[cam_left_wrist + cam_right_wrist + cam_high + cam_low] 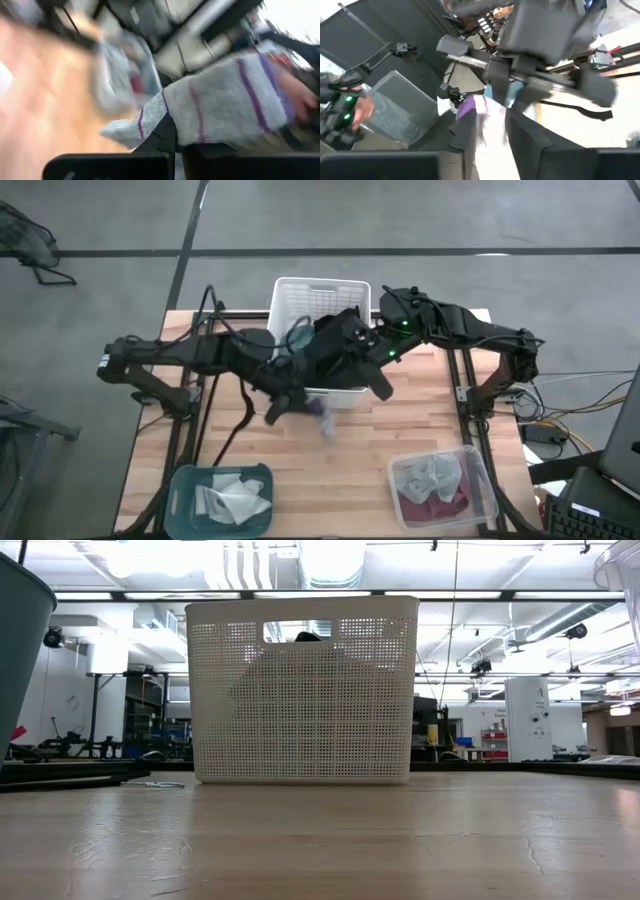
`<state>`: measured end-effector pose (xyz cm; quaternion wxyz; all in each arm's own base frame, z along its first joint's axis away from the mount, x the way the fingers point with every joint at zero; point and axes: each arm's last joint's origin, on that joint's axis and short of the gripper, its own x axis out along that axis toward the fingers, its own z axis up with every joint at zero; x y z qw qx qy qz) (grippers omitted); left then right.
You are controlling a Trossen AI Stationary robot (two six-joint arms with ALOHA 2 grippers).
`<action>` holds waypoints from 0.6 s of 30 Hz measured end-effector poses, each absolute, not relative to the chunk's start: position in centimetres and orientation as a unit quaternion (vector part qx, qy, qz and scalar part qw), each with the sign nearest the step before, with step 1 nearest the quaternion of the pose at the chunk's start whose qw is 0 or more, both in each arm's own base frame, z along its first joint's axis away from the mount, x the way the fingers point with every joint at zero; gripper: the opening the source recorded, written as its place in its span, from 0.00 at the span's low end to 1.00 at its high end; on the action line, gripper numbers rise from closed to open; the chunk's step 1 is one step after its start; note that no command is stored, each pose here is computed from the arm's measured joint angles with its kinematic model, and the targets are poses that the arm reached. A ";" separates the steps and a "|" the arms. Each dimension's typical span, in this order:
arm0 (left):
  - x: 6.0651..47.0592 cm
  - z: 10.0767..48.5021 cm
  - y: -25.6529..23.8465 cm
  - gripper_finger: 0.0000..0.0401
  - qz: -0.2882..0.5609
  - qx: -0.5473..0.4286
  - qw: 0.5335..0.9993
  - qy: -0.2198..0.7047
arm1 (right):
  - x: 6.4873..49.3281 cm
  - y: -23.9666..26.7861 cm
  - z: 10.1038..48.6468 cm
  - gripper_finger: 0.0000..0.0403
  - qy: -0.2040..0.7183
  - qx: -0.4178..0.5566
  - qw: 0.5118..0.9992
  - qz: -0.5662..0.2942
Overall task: Pick & Place Cloths
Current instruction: Put the gray sock into the dark blue bin
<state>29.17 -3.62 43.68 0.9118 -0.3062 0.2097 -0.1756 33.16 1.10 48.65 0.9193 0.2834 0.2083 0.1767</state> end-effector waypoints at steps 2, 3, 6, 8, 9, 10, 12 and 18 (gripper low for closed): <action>28.4 43.3 -4.4 0.02 -0.219 -0.334 0.878 0.262 | 32.7 1.1 48.8 0.30 0.211 0.276 0.921 0.178; 28.0 43.0 -4.9 0.03 -0.235 -0.349 0.858 0.294 | 32.6 1.1 48.9 0.33 0.209 0.268 0.923 0.179; 26.4 41.6 -6.9 0.03 -0.254 -0.375 0.790 0.412 | 32.5 1.0 48.8 0.41 0.207 0.235 0.933 0.176; 25.2 40.3 -8.3 0.03 -0.242 -0.375 0.751 0.488 | 32.6 1.0 48.7 0.45 0.207 0.225 0.936 0.176; 24.8 39.7 -8.9 0.03 -0.236 -0.373 0.734 0.516 | 32.7 1.0 48.6 0.47 0.207 0.221 0.936 0.177; 24.3 39.1 -9.5 0.03 -0.229 -0.372 0.717 0.542 | 32.8 1.0 48.5 0.49 0.207 0.217 0.937 0.178; 23.6 37.9 -10.6 0.03 -0.216 -0.372 0.688 0.584 | 32.8 1.0 48.5 0.51 0.206 0.206 0.940 0.180; 21.6 33.1 -13.9 0.05 -0.214 -0.367 0.587 0.690 | 33.1 0.8 47.9 0.56 0.208 0.190 0.949 0.143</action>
